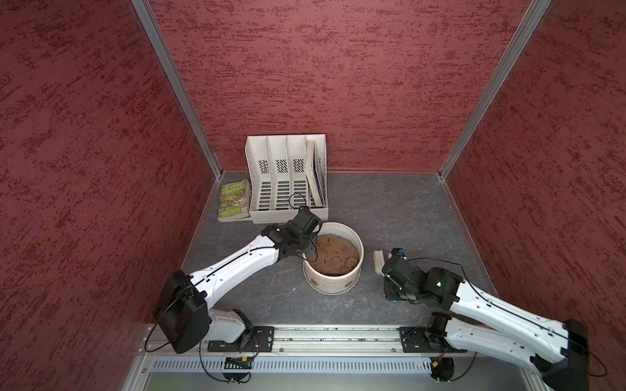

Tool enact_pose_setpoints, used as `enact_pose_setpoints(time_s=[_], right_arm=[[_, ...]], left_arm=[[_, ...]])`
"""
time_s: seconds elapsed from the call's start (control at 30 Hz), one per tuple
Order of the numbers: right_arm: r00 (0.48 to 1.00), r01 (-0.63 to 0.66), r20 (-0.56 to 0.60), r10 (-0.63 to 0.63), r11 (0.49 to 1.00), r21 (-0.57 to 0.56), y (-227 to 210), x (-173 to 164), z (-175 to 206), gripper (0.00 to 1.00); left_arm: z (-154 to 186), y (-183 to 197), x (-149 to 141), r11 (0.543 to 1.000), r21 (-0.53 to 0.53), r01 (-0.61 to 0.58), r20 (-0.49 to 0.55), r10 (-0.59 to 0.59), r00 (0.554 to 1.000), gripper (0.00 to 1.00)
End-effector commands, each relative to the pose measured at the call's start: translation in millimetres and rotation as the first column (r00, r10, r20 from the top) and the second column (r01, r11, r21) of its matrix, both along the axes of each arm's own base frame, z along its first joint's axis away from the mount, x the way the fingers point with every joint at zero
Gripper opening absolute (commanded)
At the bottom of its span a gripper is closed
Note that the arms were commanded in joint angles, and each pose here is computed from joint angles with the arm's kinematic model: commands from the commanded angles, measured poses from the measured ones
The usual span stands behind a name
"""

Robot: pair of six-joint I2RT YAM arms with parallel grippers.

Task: Scrub the dried mud off the ceramic pot
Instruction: Rotate the pot at the center of the board.

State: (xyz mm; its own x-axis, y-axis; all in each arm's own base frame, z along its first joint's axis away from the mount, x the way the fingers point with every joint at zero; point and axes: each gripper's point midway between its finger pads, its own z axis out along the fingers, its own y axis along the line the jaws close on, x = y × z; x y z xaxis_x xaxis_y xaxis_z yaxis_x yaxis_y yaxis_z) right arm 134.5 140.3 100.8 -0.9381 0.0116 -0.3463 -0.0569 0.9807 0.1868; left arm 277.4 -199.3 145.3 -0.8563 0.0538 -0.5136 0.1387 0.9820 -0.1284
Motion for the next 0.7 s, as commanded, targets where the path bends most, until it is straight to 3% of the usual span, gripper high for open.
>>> enact_pose_setpoints(time_s=[0.0, 0.17, 0.37, 0.43, 0.53, 0.67], right_arm=[[0.999, 0.002, 0.032, -0.002, 1.000, -0.005, -0.2, 2.9, 9.8, 0.00], [0.999, -0.021, 0.031, 0.021, 1.000, -0.009, -0.8, -2.8, 15.0, 0.00], [0.996, -0.083, 0.042, 0.084, 0.996, -0.018, 1.7, -16.7, 24.4, 0.00], [0.994, -0.095, 0.047, 0.096, 0.995, -0.028, 1.1, -21.8, 27.2, 0.00], [0.993, -0.099, 0.056, 0.102, 0.994, -0.055, -1.2, -26.3, 30.5, 0.00], [0.991, -0.113, 0.067, 0.117, 0.992, -0.062, 5.4, -27.5, 28.8, 0.00]], left_arm=[[30.2, 2.3, 16.1, 0.994, -0.079, -0.075, 0.094, 0.082, 0.992, 0.07], [27.4, 14.6, 10.3, 0.993, -0.049, -0.108, 0.086, 0.112, 0.990, 0.01], [21.3, 14.5, 8.4, 0.989, -0.068, -0.135, 0.067, 0.139, 0.988, 0.05], [18.7, 20.4, 8.4, 0.986, -0.040, -0.163, 0.062, 0.165, 0.984, 0.00], [14.1, 43.0, 5.8, 0.970, 0.056, -0.235, 0.058, 0.232, 0.971, 0.00], [19.9, 60.8, 1.0, 0.957, 0.068, -0.282, 0.062, 0.278, 0.958, 0.00]])
